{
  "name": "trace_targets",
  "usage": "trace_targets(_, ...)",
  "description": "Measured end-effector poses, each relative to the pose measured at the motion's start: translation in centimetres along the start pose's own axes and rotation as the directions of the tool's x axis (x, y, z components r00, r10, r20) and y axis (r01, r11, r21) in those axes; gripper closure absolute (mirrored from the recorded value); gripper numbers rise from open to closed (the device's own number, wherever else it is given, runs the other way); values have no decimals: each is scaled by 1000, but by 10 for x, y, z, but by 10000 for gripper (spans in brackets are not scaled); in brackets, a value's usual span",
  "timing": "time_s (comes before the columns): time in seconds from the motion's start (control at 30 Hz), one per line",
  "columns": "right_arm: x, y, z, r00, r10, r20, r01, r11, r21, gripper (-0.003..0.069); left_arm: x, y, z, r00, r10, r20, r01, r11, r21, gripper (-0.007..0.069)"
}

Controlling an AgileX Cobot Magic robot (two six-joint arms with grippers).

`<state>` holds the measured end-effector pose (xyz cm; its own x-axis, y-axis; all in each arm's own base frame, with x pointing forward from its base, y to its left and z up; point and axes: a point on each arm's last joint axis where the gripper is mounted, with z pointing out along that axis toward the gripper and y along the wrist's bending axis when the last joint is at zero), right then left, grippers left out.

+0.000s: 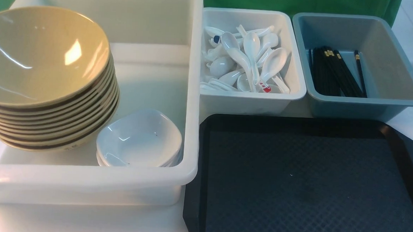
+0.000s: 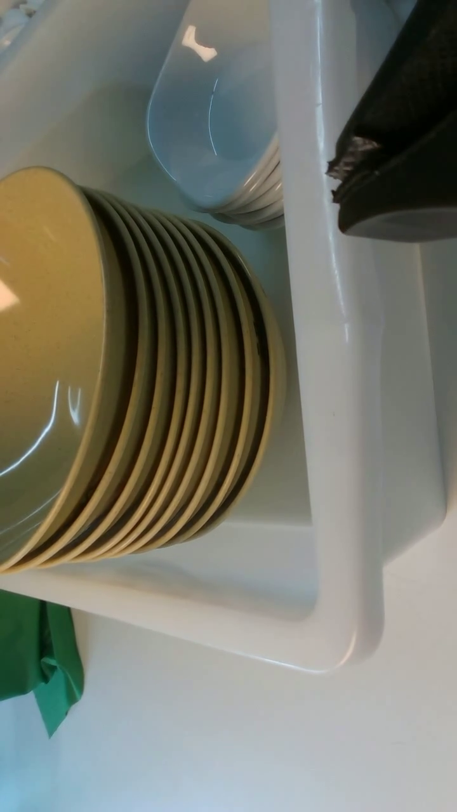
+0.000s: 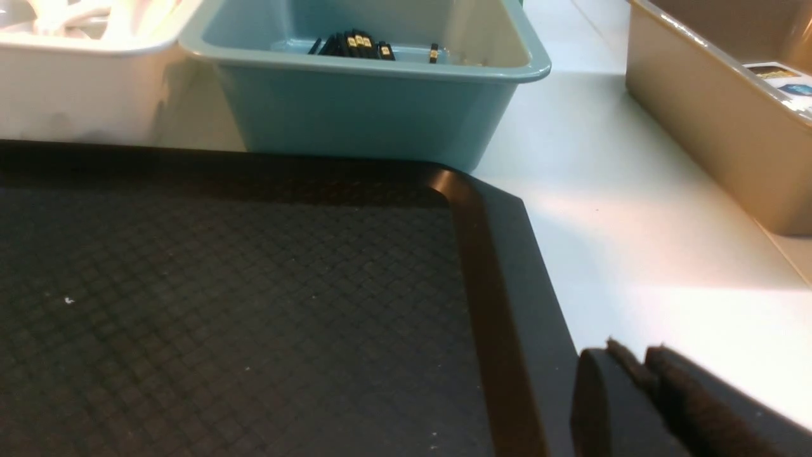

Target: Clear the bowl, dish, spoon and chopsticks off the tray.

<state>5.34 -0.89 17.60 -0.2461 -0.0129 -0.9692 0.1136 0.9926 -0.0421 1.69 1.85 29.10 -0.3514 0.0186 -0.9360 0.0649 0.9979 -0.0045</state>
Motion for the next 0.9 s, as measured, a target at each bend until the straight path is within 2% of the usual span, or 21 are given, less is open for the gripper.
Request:
trace_targets(0.27, 0, 0, 0, 1000, 0, 0, 0, 1000, 0, 561, 4, -1, 5, 1000, 1, 0, -1, 1000, -2, 636)
trace_targets(0.43, 0, 0, 0, 1000, 0, 0, 0, 1000, 0, 558, 4, -11, 16, 992, -46, 114, 46, 999, 4, 636)
trace_targets(0.57, 0, 0, 0, 1000, 0, 0, 0, 1000, 0, 551, 16, -15, 39, 951, 59, 302, -36, 996, -79, 636)
trace_targets(0.67, 0, 0, 0, 1000, 0, 0, 0, 1000, 0, 548, 39, -13, 54, 938, 73, 340, -27, 990, -136, 636)
trace_targets(0.83, 0, 0, 0, 1000, 0, 0, 0, 1000, 0, 545, 73, -11, 70, 955, 59, 291, -11, 986, -166, 636)
trace_targets(0.9, 0, 0, 0, 1000, 0, 0, 0, 1000, 0, 543, 85, -11, 74, 979, 44, 199, -14, 989, -150, 636)
